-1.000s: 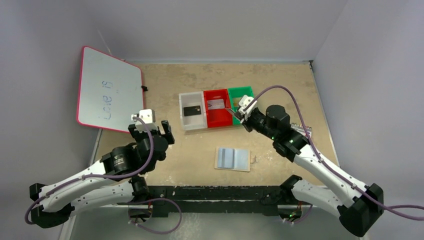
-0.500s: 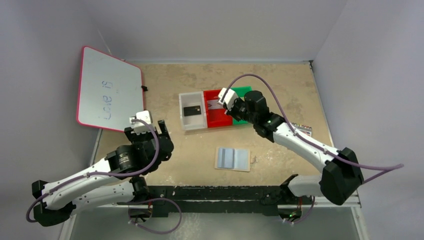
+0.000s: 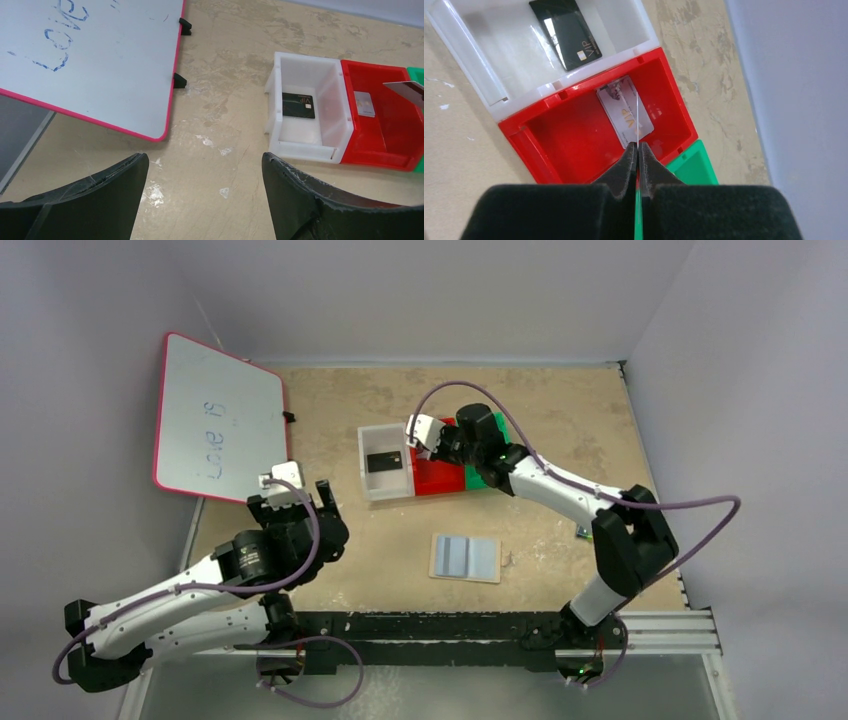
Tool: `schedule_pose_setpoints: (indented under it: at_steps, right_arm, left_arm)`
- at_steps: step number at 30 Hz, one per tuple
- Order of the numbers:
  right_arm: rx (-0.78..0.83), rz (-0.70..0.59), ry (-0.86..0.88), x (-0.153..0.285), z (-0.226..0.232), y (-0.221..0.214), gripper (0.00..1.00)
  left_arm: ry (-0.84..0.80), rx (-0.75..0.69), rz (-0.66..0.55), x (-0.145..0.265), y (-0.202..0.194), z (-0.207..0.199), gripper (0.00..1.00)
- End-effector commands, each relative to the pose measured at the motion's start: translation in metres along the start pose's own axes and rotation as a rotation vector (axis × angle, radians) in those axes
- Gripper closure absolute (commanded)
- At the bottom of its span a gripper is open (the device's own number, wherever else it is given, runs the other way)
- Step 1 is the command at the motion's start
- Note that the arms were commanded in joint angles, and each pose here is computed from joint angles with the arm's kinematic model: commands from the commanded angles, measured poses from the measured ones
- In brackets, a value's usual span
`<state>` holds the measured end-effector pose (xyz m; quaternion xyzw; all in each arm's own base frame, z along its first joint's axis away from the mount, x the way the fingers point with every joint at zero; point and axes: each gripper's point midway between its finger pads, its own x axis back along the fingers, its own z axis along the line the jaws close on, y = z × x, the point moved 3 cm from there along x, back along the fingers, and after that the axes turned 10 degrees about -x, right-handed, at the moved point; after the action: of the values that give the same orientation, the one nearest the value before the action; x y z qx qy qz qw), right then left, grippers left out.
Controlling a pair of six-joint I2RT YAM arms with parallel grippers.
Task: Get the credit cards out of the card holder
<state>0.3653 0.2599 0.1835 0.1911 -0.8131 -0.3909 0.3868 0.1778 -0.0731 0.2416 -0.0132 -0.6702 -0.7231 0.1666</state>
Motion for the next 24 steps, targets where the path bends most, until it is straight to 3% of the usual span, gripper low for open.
schedule_pose_setpoints:
  at_steps: [1, 16, 24]
  right_arm:
    - [0.122, -0.021, 0.011, -0.018, -0.008, 0.006, 1.0]
    - [0.237, 0.118, 0.0, -0.074, -0.014, -0.032, 1.0]
    - [0.311, 0.097, -0.015, -0.091, -0.019, -0.042, 1.0]
  left_arm:
    - [0.028, 0.044, -0.03, 0.001, 0.013, 0.004, 0.16]
    - [0.034, 0.049, -0.036, 0.001, 0.014, 0.006, 0.16]
    - [0.054, 0.057, -0.048, 0.001, 0.017, 0.011, 0.16]
